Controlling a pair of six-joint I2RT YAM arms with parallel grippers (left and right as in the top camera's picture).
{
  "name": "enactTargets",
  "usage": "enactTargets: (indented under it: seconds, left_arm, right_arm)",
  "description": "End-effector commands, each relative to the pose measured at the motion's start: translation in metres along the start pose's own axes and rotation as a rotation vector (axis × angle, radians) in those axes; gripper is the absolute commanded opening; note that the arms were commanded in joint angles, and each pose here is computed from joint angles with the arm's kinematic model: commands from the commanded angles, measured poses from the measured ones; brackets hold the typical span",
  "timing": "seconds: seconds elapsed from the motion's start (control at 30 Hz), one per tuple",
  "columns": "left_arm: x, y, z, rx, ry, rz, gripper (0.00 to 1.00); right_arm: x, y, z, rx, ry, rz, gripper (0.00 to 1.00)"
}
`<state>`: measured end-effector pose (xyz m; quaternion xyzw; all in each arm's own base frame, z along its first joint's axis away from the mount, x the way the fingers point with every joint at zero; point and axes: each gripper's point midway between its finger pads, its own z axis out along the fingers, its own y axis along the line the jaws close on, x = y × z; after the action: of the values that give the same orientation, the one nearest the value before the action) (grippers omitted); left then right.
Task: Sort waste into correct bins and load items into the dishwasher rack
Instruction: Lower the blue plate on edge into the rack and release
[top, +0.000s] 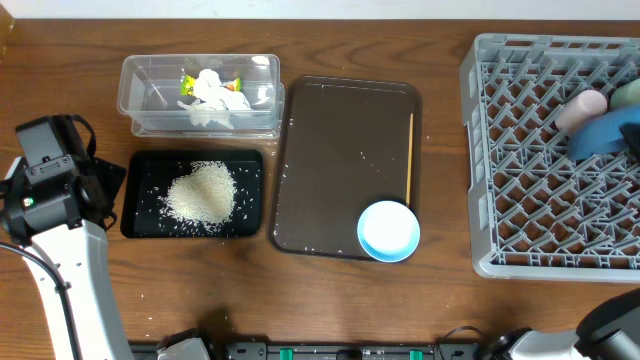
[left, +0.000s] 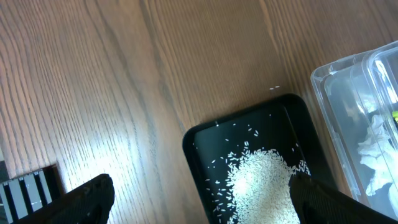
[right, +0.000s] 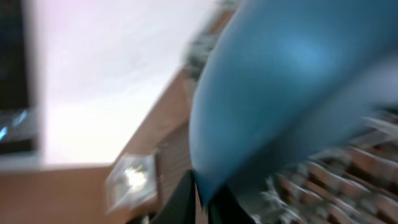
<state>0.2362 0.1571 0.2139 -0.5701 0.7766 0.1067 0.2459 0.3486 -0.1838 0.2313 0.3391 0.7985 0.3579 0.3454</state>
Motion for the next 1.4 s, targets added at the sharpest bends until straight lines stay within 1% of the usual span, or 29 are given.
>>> enactTargets:
  seconds: [0.0,0.07,0.1,0.13,0.47,0.57,0.63,0.73,0.8,0.83,0.9,1.0,1.13,1.27,1.37]
  left_arm:
    - [0.0,0.002,0.001,-0.011,0.001,-0.003,0.92]
    - [0.0,0.002,0.001,-0.011,0.001,-0.003,0.92]
    - [0.0,0.002,0.001,-0.011,0.001,-0.003,0.92]
    - [0.0,0.002,0.001,-0.011,0.001,-0.003,0.92]
    - [0.0,0.002,0.001,-0.011,0.001,-0.003,0.92]
    - [0.0,0.002,0.001,-0.011,0.001,-0.003,0.92]
    - [0.0,0.002,0.001,-0.011,0.001,-0.003,0.92]
    - [0.0,0.002,0.001,-0.011,0.001,-0.003,0.92]
    - [0.0,0.002,0.001,-0.011,0.001,-0.003,0.92]
    - [0.0,0.002,0.001,-0.011,0.001,-0.003,0.92]
    - [0.0,0.002,0.001,-0.011,0.001,-0.003,0.92]
    - [0.0,0.002,0.001,-0.011,0.001,-0.003,0.92]
    - [0.0,0.002,0.001,-0.011,0.001,-0.003,0.92]
    - [0.0,0.002,0.001,-0.011,0.001,-0.003,0.92]
    - [0.0,0.002,0.001,-0.011,0.001,-0.003,0.92]
  right_arm:
    - [-0.008,-0.027,-0.022,0.264,-0.118,0.064,0.17]
    - [-0.01,-0.024,-0.032,0.302,-0.158,0.066,0.33]
    - [-0.01,-0.02,-0.036,0.307,-0.172,0.059,0.38]
    - [-0.01,-0.016,-0.039,0.306,-0.184,0.054,0.42]
    - [0.0,0.012,-0.058,0.288,-0.227,0.018,0.41]
    - [0.001,0.019,-0.063,0.283,-0.244,0.001,0.38]
    - [0.001,0.026,-0.065,0.275,-0.256,-0.022,0.32]
    - [-0.005,0.04,-0.062,0.247,-0.278,-0.081,0.28]
    - [-0.012,0.053,-0.056,0.219,-0.298,-0.141,0.19]
    - [-0.017,0.061,-0.053,0.203,-0.315,-0.182,0.11]
    - [-0.028,0.078,-0.048,0.185,-0.362,-0.263,0.02]
    - [-0.049,0.099,-0.039,0.206,-0.463,-0.37,0.01]
    - [-0.068,0.1,-0.018,0.297,-0.549,-0.415,0.01]
    - [-0.077,0.079,0.015,0.387,-0.533,-0.435,0.01]
    - [-0.077,0.055,0.032,0.432,-0.484,-0.404,0.01]
